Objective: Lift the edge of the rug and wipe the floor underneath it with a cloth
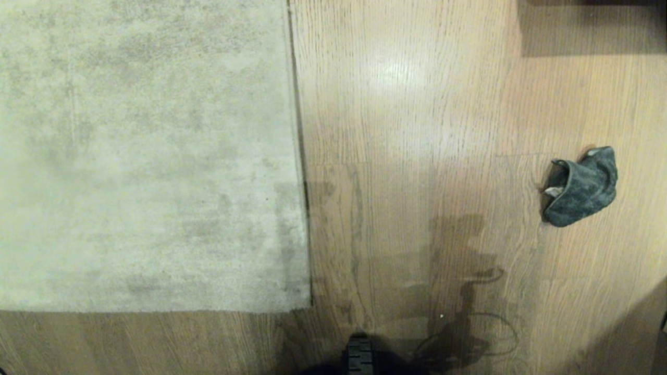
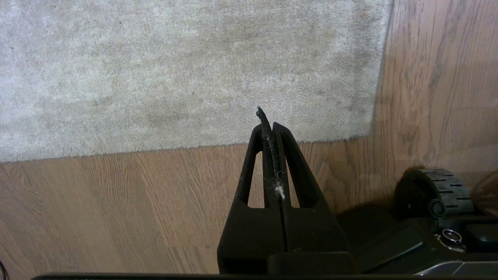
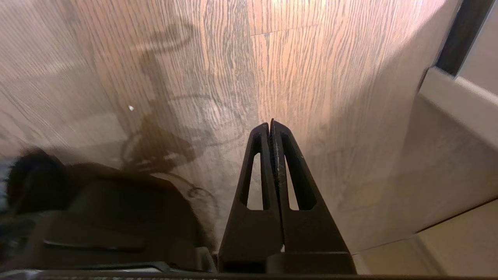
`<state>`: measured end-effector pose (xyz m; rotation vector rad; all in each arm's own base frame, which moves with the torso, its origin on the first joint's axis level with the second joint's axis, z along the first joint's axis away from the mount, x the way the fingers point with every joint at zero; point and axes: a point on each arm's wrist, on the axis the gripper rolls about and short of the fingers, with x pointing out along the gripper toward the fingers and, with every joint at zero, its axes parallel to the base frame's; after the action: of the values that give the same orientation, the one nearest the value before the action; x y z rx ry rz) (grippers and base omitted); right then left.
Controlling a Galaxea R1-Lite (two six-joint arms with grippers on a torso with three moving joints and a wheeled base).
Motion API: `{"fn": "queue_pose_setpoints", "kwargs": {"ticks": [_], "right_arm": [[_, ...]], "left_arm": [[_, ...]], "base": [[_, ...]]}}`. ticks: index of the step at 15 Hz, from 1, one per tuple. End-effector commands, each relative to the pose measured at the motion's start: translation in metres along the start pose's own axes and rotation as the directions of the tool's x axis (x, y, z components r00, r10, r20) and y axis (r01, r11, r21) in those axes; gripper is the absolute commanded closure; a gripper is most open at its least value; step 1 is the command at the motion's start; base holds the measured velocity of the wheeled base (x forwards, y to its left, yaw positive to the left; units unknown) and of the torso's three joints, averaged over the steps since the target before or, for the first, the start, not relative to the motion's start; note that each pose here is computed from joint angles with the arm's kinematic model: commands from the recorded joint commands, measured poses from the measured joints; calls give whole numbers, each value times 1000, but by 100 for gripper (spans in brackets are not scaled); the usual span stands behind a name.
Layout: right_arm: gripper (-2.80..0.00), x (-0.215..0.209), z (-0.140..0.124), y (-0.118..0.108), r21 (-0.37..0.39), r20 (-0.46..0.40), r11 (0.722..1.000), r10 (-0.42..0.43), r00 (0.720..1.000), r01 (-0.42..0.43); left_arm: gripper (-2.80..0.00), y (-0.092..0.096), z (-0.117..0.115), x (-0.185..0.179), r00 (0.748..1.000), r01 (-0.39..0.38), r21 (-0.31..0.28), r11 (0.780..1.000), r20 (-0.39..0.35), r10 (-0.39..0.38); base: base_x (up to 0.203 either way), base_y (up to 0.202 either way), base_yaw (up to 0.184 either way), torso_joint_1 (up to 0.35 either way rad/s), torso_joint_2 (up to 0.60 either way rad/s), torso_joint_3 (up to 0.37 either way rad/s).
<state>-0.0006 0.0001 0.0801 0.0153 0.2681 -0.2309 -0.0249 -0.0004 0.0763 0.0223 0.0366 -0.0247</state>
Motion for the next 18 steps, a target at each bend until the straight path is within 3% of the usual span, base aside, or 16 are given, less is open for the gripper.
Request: {"fn": "queue_pose_setpoints", "kwargs": {"ticks": [1, 4, 9, 11, 15, 18], "right_arm": [[0, 0, 0, 0, 11, -3, 1000, 0, 1000, 0], [0, 0, 0, 0, 5, -4, 1000, 22, 1000, -22], [0, -1, 0, 0, -41, 12, 980, 197, 980, -196], [0, -6, -2, -2, -52, 85, 971, 236, 968, -233], [0, -18, -8, -5, -52, 250, 972, 236, 939, -230], [0, -20, -9, -5, -37, 272, 972, 234, 933, -233]], "left_arm": [[0, 0, 0, 0, 1000, 0, 0, 1000, -1, 0], [0, 0, 0, 0, 1000, 0, 0, 1000, -1, 0], [0, 0, 0, 0, 1000, 0, 0, 1000, 0, 0], [0, 0, 0, 0, 1000, 0, 0, 1000, -1, 0], [0, 0, 0, 0, 1000, 0, -1, 1000, -1, 0], [0, 0, 0, 0, 1000, 0, -1, 1000, -1, 0]], "base": [[0, 0, 0, 0, 0, 0], [0, 0, 0, 0, 0, 0], [0, 0, 0, 0, 0, 0], [0, 0, 0, 0, 0, 0], [0, 0, 0, 0, 0, 0], [0, 0, 0, 0, 0, 0]]}}
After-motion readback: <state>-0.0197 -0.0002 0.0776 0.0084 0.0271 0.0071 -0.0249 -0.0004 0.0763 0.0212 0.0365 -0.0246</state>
